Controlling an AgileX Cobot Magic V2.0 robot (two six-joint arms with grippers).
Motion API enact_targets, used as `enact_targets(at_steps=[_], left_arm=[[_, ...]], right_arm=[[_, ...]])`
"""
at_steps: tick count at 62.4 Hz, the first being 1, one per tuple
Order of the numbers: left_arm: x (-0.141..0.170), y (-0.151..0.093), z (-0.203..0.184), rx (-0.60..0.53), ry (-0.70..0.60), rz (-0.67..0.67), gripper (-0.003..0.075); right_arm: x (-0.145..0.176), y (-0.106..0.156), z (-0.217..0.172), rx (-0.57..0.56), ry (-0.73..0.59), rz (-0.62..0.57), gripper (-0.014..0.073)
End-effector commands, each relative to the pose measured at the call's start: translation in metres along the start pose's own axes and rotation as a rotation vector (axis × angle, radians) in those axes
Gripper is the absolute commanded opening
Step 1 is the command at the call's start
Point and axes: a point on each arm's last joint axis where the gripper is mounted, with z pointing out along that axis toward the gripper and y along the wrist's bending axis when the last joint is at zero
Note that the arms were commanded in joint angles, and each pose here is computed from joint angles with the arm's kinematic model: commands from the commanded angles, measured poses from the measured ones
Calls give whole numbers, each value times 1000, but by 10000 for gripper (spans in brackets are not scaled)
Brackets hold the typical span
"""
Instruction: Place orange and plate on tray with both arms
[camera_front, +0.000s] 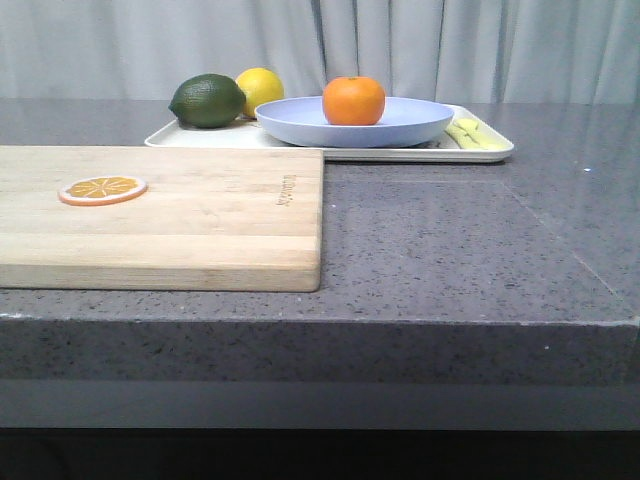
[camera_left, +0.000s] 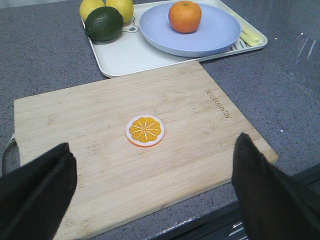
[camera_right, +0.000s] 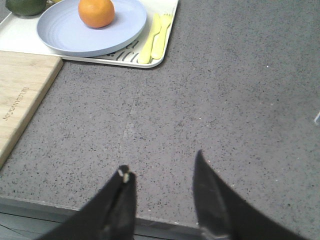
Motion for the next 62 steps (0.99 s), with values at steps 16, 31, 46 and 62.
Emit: enact_targets(at_steps=[16,31,46,62], left_arm=[[-12,0,-3,5,-80,-10,192],[-11,0,-3,5,-78,-10,-20],[-11,0,-3,5,-78,-10,-20],[-11,0,-3,6,-84,-10,-20]], right_arm=[[-9,1,-2,-3,-69,-13,-31],[-3,0,5,-1,-44,-10,-68],[-2,-1,5,0,-41,-11,-68],[-2,-1,5,0,-41,-11,-68]])
